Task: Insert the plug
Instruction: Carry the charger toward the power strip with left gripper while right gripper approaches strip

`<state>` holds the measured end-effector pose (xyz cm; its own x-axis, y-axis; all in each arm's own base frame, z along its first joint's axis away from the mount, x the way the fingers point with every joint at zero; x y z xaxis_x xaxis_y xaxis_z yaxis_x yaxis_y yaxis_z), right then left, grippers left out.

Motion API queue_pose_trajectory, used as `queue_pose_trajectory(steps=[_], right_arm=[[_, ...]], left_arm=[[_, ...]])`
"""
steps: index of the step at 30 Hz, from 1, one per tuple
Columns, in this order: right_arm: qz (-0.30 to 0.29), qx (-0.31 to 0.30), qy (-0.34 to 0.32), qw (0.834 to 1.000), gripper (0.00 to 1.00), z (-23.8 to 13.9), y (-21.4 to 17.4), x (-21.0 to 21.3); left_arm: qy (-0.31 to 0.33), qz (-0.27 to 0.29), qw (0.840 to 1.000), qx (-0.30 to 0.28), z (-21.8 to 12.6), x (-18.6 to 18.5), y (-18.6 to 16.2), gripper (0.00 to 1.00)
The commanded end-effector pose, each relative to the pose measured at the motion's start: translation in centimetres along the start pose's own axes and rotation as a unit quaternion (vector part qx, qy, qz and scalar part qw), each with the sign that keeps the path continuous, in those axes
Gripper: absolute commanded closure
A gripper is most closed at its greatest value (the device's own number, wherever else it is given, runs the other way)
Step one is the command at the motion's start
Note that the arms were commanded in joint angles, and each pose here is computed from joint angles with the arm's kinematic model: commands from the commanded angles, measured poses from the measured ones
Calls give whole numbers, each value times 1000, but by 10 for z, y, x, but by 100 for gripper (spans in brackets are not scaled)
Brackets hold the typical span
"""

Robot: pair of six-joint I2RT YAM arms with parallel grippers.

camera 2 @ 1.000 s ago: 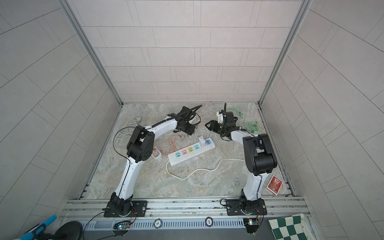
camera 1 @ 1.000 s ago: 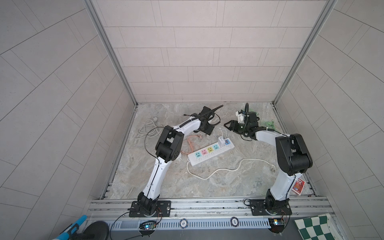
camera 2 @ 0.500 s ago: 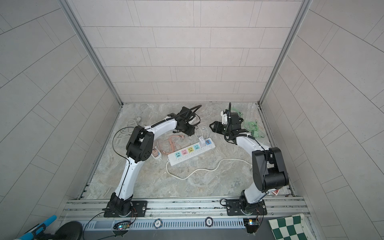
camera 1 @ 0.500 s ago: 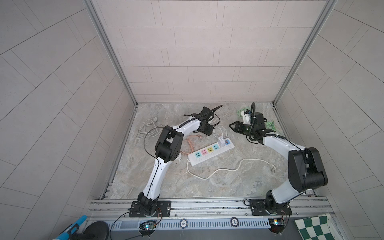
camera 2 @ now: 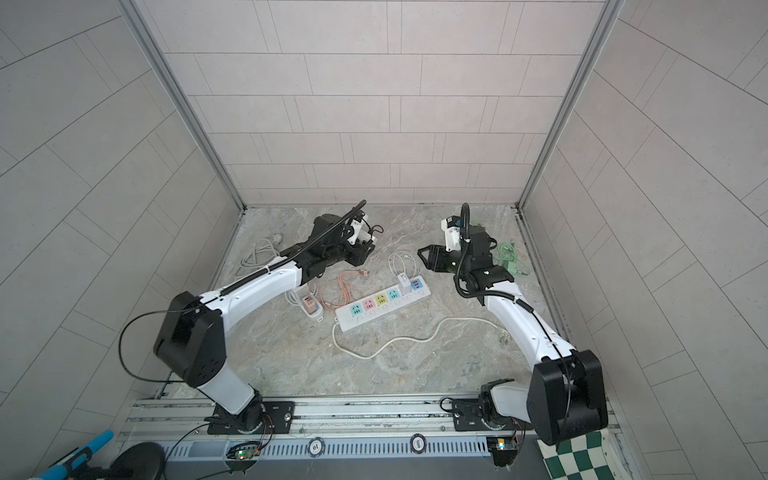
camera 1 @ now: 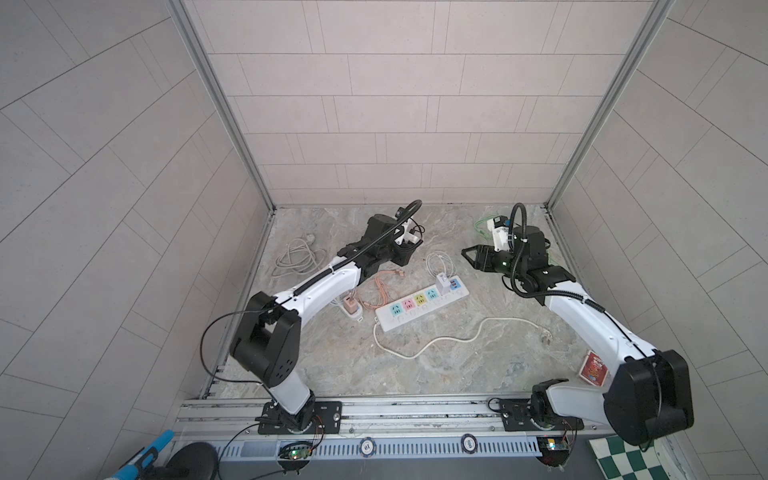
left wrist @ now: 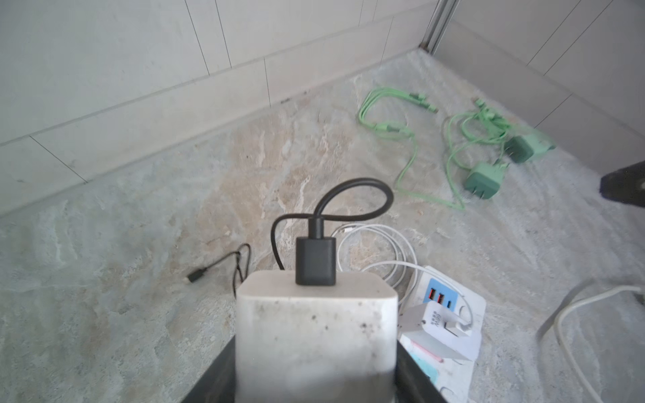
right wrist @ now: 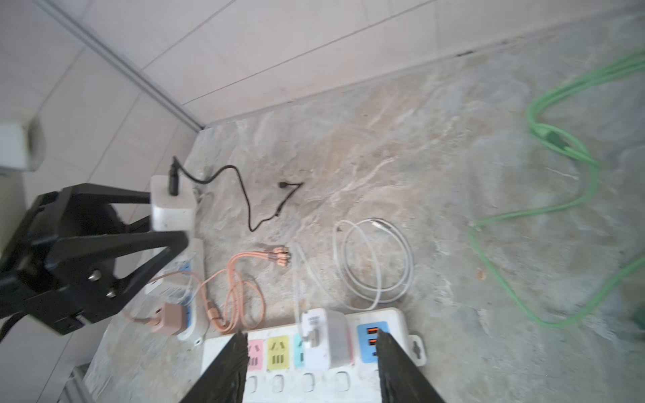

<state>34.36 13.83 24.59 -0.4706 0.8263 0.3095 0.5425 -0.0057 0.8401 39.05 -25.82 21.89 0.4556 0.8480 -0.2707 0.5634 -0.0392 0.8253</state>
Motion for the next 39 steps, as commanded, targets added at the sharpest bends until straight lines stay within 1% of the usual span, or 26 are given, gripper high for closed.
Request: queue_pose_trajectory(steps=[1,5,9,11,13,15,23,27,30,39], right_arm=[[0,-9,70,998,41,-9,-1,37],[7,-4,114,993,41,-1,-4,65],[13,6,144,990,42,18,-6,83],[17,14,147,989,45,29,-6,87],[24,21,163,986,53,41,-5,91],[33,35,175,983,57,52,-8,96],[25,58,189,980,56,76,-13,111],[24,68,190,979,51,86,-12,113],[25,78,191,978,51,94,-15,112],[18,90,198,976,50,100,-20,117]], left_arm=[[-38,18,997,-67,-9,-9,7,76],[-83,32,992,-89,-19,-17,-10,77],[-126,51,981,-137,-32,-25,-21,77],[-140,61,978,-144,-34,-28,-27,78],[-144,65,977,-143,-35,-29,-30,79],[-146,68,977,-138,-34,-28,-35,79],[-149,73,977,-135,-34,-28,-43,79],[-160,75,975,-137,-35,-30,-46,80],[-167,76,973,-138,-35,-32,-47,81],[-191,81,968,-138,-36,-39,-49,82]])
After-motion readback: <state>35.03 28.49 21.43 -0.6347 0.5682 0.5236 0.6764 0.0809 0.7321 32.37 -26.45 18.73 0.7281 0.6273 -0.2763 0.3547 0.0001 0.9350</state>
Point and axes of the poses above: each gripper's point midway between its finger pads, its own z axis out along the fingers, its own x axis along the line the jaws close on, y = z × x, the point moved 2 cm from there along -z, back along the fingers, and after that the axes turned 14 degrees about -z, right-handed, at the moved point
